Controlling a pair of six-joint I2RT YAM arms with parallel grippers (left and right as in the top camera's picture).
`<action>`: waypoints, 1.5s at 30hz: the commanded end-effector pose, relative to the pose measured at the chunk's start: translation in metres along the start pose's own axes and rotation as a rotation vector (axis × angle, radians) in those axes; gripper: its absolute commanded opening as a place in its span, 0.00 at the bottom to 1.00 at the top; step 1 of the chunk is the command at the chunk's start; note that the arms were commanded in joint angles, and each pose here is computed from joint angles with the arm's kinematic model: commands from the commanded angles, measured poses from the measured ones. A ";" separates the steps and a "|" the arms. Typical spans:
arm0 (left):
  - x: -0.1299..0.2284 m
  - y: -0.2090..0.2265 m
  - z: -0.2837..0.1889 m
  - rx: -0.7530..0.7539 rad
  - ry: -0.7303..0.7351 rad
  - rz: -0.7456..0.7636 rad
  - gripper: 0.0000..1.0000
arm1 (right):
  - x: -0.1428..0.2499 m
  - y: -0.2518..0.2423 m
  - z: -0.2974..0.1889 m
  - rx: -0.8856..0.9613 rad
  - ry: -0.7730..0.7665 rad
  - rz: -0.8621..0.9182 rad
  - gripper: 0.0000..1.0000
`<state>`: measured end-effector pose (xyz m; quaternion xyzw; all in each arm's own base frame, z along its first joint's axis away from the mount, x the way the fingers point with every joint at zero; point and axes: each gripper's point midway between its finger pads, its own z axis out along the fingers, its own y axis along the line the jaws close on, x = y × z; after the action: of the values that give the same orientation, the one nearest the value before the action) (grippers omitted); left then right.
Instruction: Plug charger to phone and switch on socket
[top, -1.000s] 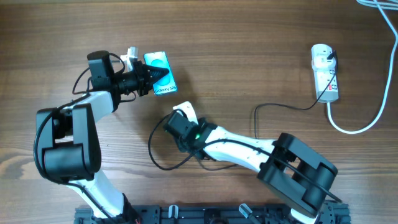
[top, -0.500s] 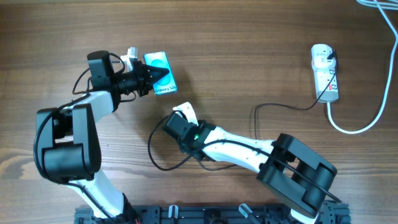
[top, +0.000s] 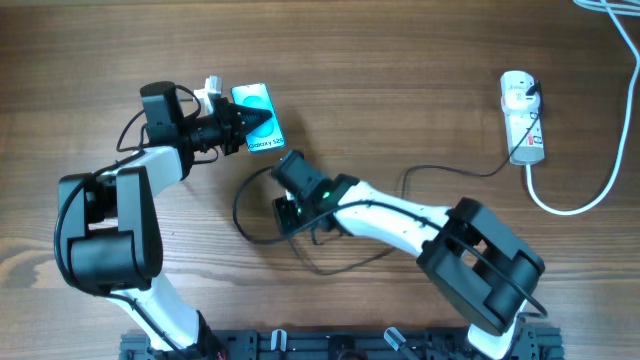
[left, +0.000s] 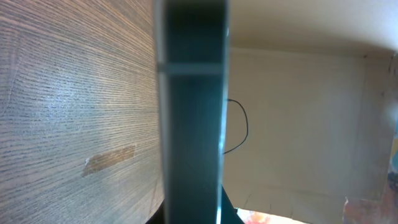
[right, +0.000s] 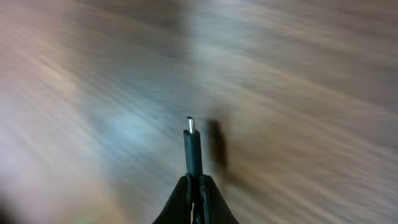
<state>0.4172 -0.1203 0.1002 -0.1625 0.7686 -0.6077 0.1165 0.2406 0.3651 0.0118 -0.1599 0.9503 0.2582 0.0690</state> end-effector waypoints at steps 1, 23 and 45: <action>-0.002 -0.009 -0.008 0.035 0.014 0.010 0.04 | 0.007 0.044 -0.014 -0.322 0.150 0.070 0.04; -0.004 -0.014 -0.026 0.088 0.034 0.001 0.04 | -0.024 -0.028 -0.091 -0.485 -0.029 0.255 0.04; 0.021 -0.013 0.024 0.016 0.083 0.048 0.04 | -0.031 -0.074 -0.078 -0.240 -0.132 0.270 0.11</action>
<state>0.4032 -0.1558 0.1023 -0.1245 0.7717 -0.6178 0.0855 0.2826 0.2769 0.0526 0.0008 0.9096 0.4142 0.0318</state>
